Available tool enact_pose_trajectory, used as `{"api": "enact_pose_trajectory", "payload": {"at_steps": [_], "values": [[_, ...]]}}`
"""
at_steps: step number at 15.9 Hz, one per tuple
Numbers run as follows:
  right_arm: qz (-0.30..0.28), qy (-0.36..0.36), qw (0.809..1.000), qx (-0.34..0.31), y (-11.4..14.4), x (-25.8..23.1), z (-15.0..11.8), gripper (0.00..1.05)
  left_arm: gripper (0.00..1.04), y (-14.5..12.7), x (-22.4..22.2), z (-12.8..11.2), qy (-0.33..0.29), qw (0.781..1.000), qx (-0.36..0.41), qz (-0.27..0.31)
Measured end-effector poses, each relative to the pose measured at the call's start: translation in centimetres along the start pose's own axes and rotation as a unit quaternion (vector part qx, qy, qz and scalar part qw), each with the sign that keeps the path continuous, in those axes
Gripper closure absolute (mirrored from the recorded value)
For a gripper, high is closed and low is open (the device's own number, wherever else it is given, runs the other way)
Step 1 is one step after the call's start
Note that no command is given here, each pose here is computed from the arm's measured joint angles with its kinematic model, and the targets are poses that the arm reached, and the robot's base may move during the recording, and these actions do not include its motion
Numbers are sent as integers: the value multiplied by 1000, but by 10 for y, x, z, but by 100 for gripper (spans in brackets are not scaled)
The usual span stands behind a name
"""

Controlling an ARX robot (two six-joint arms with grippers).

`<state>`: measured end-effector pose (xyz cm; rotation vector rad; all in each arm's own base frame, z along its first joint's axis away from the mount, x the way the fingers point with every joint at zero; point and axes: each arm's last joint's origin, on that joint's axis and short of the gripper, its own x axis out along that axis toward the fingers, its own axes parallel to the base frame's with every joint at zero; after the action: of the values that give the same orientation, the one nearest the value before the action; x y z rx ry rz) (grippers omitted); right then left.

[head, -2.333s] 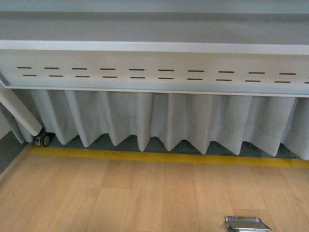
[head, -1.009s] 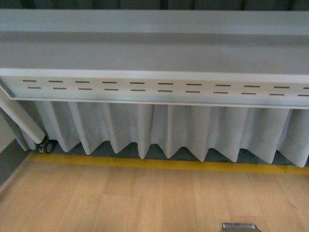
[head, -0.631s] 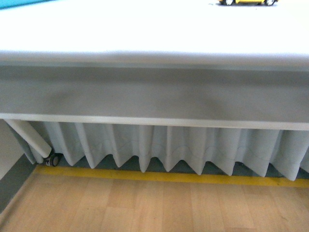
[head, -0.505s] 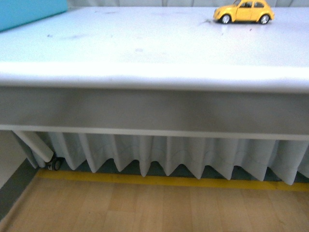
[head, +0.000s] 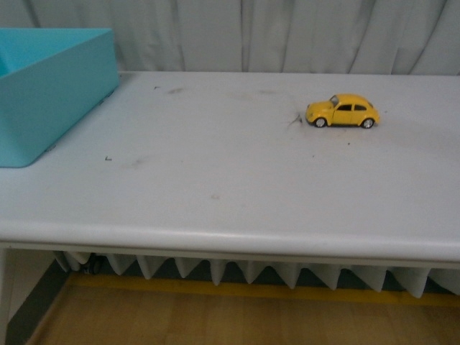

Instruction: Wind up and store yellow beetle toy

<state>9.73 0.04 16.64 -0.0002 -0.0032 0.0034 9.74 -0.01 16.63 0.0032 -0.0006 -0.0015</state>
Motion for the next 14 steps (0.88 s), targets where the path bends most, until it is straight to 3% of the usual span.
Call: {"api": "enact_pose_trajectory", "payload": {"at_steps": [14], "values": [[0, 1, 1000, 0, 0, 0, 0, 6, 7, 0, 0, 0, 0, 1000, -2, 1]]}}
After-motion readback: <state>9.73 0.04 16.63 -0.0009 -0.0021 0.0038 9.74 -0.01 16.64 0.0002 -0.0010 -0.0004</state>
